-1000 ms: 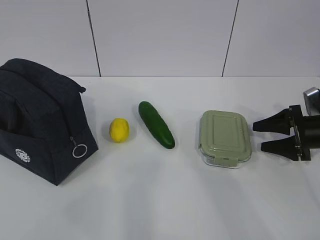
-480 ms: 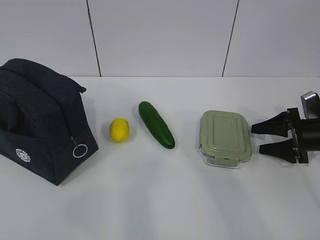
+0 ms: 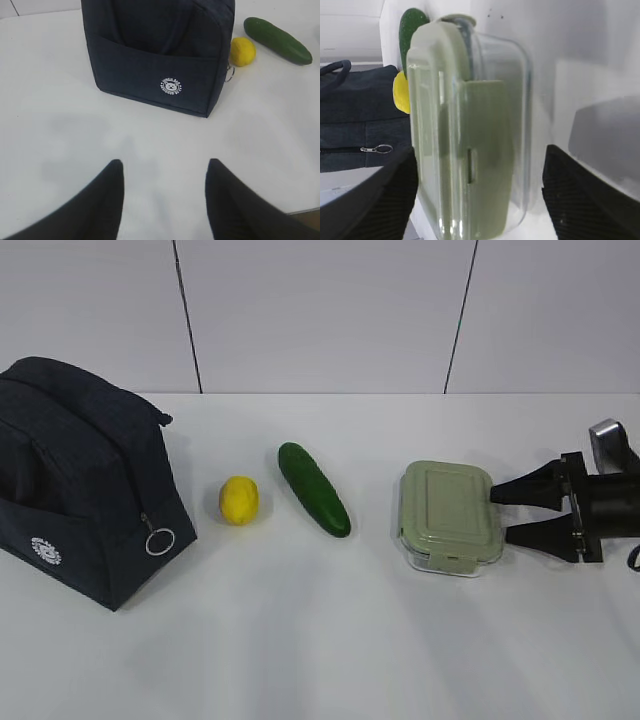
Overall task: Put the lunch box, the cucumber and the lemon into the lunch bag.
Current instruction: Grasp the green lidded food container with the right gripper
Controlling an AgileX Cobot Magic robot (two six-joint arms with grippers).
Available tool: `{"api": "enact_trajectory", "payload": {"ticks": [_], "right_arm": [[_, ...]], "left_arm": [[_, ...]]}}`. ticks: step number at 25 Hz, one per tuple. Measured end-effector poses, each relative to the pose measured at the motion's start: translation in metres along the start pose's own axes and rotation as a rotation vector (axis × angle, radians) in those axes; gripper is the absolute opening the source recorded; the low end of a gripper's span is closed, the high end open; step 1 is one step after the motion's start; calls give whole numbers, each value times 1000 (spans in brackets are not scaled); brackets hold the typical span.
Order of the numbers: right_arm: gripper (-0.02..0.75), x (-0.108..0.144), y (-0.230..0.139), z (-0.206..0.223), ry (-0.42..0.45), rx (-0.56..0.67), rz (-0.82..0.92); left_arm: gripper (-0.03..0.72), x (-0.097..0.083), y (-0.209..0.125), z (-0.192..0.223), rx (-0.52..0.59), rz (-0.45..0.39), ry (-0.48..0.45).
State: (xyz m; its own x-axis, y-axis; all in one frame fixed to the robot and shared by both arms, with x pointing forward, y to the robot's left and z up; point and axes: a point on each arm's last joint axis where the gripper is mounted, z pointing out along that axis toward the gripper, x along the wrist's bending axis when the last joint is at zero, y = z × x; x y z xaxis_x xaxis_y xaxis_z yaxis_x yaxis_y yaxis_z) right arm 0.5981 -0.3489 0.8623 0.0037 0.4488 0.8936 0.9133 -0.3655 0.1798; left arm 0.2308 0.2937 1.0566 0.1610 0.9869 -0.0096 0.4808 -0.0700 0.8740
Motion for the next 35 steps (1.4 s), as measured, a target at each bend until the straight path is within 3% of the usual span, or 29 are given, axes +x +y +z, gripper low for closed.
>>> {"api": "enact_trajectory", "payload": {"ticks": [9, 18, 35], "right_arm": [[587, 9, 18, 7, 2, 5, -68], [588, -5, 11, 21, -2, 57, -34], [587, -2, 9, 30, 6, 78, -34]], "left_arm": [[388, 0, 0, 0, 0, 0, 0], [370, 0, 0, 0, 0, 0, 0], [370, 0, 0, 0, 0, 0, 0]]}}
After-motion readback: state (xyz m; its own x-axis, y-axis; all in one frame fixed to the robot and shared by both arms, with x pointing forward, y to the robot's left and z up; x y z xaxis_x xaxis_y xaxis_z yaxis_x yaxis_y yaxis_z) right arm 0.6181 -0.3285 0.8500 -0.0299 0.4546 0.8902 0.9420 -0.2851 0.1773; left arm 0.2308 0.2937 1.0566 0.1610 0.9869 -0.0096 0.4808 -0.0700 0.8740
